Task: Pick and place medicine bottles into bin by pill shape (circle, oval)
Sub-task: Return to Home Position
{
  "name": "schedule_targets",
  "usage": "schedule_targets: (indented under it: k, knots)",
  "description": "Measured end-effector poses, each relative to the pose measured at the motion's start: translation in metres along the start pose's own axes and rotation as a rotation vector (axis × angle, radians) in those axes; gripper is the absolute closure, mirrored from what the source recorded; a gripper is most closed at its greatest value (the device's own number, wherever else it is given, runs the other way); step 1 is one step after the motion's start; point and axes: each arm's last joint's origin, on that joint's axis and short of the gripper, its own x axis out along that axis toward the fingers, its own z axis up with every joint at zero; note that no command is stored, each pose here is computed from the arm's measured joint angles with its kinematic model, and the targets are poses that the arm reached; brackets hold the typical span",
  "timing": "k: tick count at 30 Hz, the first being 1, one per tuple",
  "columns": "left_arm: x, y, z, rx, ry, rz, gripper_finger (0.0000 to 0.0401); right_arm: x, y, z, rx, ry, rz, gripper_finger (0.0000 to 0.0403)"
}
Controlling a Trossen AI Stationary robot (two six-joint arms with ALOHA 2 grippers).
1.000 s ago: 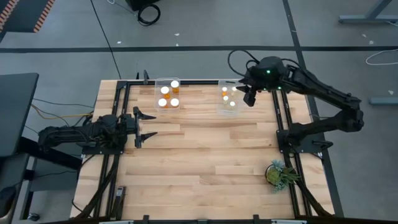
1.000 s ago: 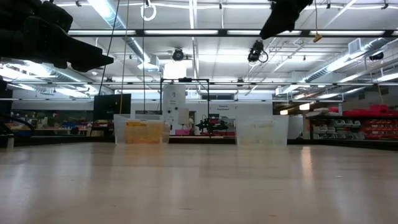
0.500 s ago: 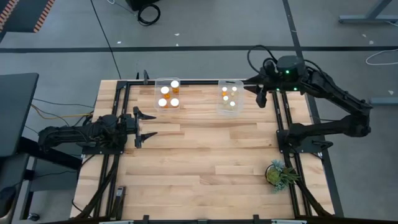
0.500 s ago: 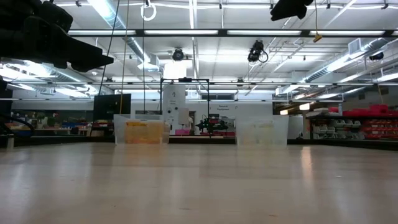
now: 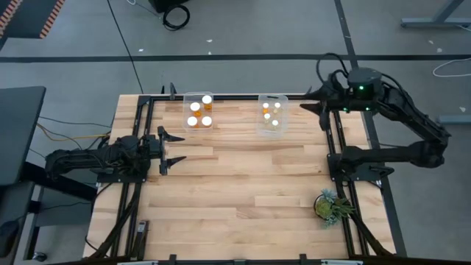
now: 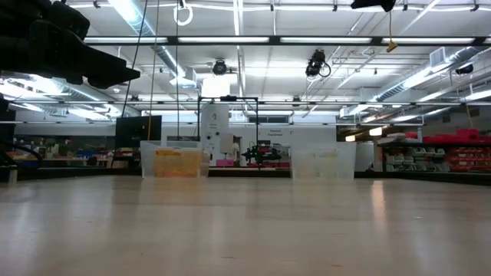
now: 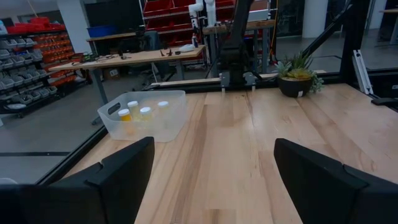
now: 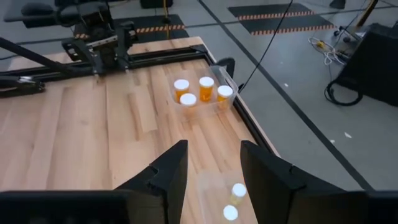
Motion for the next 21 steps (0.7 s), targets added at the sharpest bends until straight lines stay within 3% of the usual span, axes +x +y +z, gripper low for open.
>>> schedule_targets:
  k: [9,21]
  knots:
    - [0.000,0.000,0.000,0.000,0.000,0.000,0.0060,-0.030,0.008,-0.004,0.002,-0.094,0.138,0.0248]
    - [0.000,0.000,0.000,0.000,0.000,0.000,0.0060,-0.068,0.015,-0.013,0.006,-0.207,0.194,0.0248]
